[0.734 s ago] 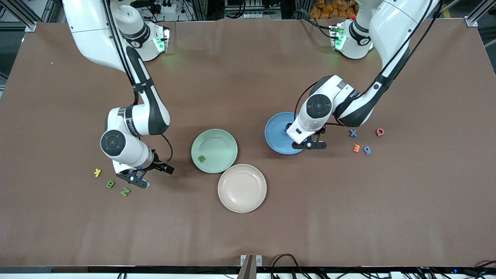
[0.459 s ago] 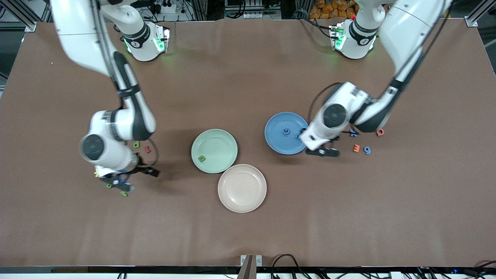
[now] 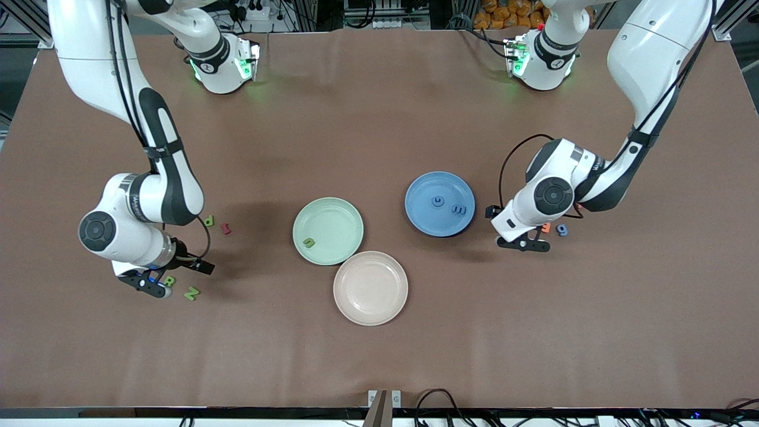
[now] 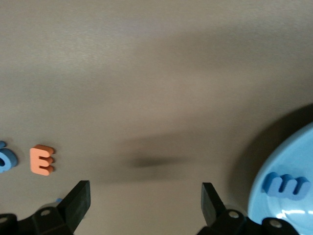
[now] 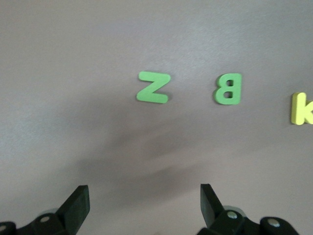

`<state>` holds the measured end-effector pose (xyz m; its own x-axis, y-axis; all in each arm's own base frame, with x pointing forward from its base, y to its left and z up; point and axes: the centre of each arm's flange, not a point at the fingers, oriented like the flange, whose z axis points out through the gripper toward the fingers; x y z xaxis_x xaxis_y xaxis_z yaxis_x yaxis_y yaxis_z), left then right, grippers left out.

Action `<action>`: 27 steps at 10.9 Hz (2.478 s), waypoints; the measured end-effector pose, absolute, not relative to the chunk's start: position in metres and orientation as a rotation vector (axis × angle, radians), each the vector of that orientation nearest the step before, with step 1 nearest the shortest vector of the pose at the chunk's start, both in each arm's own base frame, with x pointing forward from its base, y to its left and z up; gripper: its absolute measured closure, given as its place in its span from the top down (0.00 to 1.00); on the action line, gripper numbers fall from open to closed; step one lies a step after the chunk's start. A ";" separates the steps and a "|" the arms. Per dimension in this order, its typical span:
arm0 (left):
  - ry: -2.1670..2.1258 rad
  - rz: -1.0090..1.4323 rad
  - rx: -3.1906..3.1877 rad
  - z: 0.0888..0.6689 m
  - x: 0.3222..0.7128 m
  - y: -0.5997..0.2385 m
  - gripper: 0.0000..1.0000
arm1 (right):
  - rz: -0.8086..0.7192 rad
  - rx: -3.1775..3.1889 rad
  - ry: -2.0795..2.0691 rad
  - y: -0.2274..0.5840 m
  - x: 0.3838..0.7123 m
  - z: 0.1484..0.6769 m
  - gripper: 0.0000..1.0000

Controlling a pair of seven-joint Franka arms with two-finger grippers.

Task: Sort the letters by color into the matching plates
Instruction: 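Release the blue 3 on the blue plate and return both grippers to letters, then grasp the blue X with the left gripper and lift it over the blue plate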

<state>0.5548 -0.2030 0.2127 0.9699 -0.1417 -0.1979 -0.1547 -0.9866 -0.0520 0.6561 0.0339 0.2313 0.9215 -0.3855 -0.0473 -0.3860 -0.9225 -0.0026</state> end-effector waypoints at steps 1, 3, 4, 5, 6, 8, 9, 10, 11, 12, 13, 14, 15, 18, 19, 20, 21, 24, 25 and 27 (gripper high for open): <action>0.237 0.299 -3.050 0.213 0.554 -0.206 1.00 | 0.072 -3.069 0.610 0.037 0.656 0.231 1.00; 0.246 0.306 -3.048 0.211 0.553 -0.202 1.00 | 0.070 -3.069 0.614 0.035 0.656 0.232 1.00; 0.261 0.315 -3.045 0.209 0.553 -0.199 1.00 | 0.066 -3.070 0.607 0.035 0.657 0.233 1.00; 0.268 0.329 -3.036 0.204 0.552 -0.191 1.00 | 0.059 -3.076 0.576 0.033 0.658 0.234 1.00; 0.282 0.347 -3.026 0.199 0.551 -0.181 1.00 | 0.051 -3.087 0.520 0.030 0.659 0.236 1.00; 0.286 0.377 -3.012 0.190 0.549 -0.165 1.00 | 0.027 -3.099 0.460 0.022 0.664 0.242 1.00; 0.276 0.379 -3.008 0.189 0.549 -0.161 1.00 | 0.021 -3.102 0.435 0.022 0.666 0.247 1.00; 0.267 0.377 -3.003 0.190 0.549 -0.156 1.00 | 0.041 -3.103 0.416 0.024 0.669 0.253 1.00; 0.271 0.376 -2.997 0.192 0.548 -0.151 1.00 | 0.086 -3.117 0.379 0.027 0.673 0.267 1.00; 0.276 0.380 -2.990 0.193 0.545 -0.145 1.00 | 0.132 -3.142 0.338 0.031 0.678 0.285 1.00; 0.288 0.392 -2.984 0.192 0.542 -0.137 1.00 | 0.173 -3.154 0.317 0.034 0.681 0.302 1.00; 0.307 0.409 -2.977 0.191 0.537 -0.125 1.00 | 0.185 -3.159 0.307 0.035 0.683 0.312 1.00; 0.331 0.425 -2.972 0.190 0.533 -0.114 1.00 | 0.177 -3.160 0.303 0.036 0.685 0.317 1.00; 0.360 0.439 -2.977 0.178 0.516 -0.101 1.00 | 0.167 -3.161 0.301 0.036 0.686 0.320 1.00; 0.368 0.429 -2.985 0.175 0.513 -0.103 1.00 | 0.165 -3.161 0.301 0.037 0.686 0.321 1.00; 0.372 0.424 -2.989 0.173 0.511 -0.104 1.00 | 0.164 -3.161 0.300 0.037 0.687 0.321 1.00; 0.373 0.421 -2.990 0.172 0.510 -0.104 1.00 | 0.162 -3.161 0.300 0.037 0.687 0.322 1.00; 0.374 0.416 -2.992 0.172 0.510 -0.104 1.00 | 0.160 -3.161 0.300 0.037 0.687 0.322 1.00; 0.374 0.410 -2.995 0.172 0.510 -0.105 1.00 | 0.155 -3.161 0.300 0.037 0.688 0.324 1.00; 0.372 0.411 -2.996 0.170 0.509 -0.103 1.00 | 0.139 -3.162 0.288 0.036 0.690 0.328 1.00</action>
<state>0.5089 -0.1034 0.1701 0.9339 -0.2270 -0.2762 -0.2526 -0.9657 -0.0604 0.6902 0.0361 0.3281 0.9798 -0.1817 -0.0838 -0.1785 -0.9830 0.0439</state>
